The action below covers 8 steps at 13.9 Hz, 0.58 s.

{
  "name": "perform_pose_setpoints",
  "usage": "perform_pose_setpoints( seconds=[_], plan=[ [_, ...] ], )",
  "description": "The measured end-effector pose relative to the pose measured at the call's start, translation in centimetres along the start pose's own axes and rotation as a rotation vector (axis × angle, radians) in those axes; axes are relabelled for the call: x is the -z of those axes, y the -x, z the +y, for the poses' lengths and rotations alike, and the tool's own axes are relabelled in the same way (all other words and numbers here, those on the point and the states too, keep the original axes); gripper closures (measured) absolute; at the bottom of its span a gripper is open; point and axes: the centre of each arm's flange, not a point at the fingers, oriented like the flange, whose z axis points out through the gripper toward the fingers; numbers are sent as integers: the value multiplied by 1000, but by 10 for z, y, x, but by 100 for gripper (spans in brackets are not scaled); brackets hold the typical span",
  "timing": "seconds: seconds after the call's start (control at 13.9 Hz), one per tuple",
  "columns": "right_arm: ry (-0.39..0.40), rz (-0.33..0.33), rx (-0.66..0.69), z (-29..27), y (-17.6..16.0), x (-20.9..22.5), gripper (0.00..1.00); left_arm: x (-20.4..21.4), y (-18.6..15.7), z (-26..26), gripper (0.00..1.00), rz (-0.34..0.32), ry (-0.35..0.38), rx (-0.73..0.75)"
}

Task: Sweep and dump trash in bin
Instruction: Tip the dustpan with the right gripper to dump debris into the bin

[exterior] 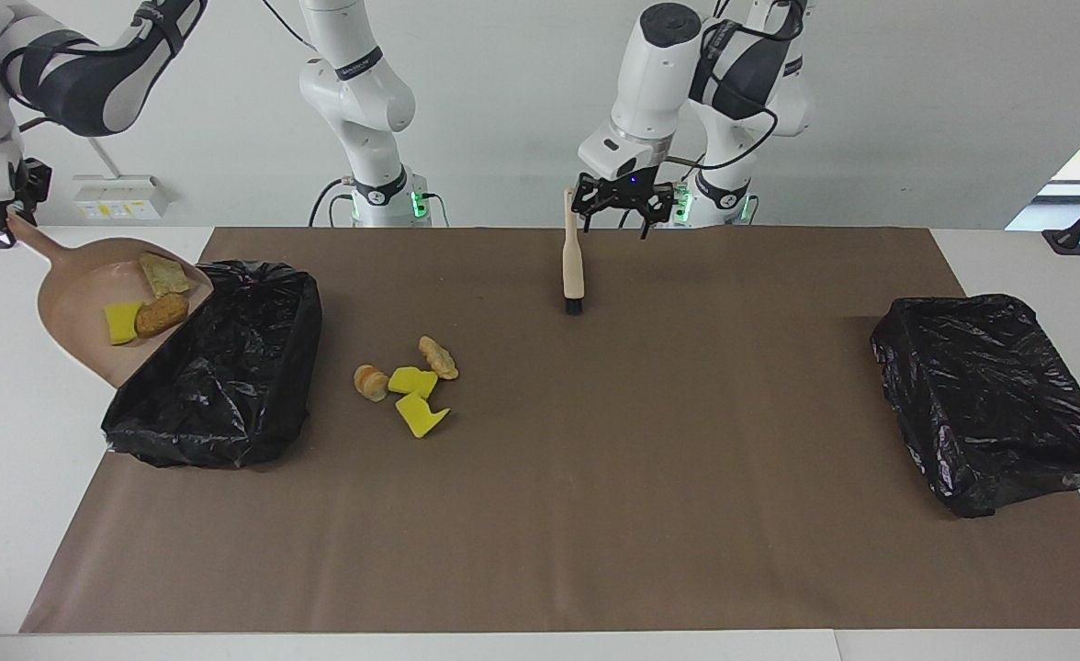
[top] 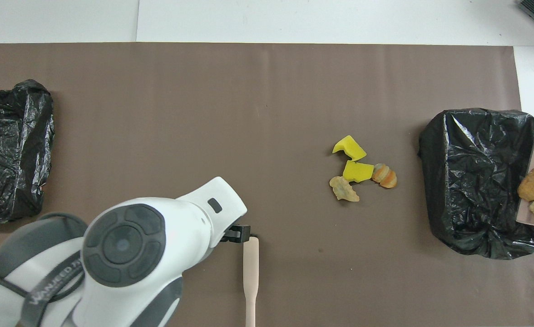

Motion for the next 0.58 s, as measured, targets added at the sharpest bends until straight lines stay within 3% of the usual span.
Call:
perform_pose_setpoints(
  seconds=[0.29,0.58],
  plan=[
    [8,-53,41,0,-9,-1,67,63,-51,-68,0,74,-80,-43],
    [21,-109,72,2,-11,2,67,114,-65,-146,0,26,-81,-57]
  ],
)
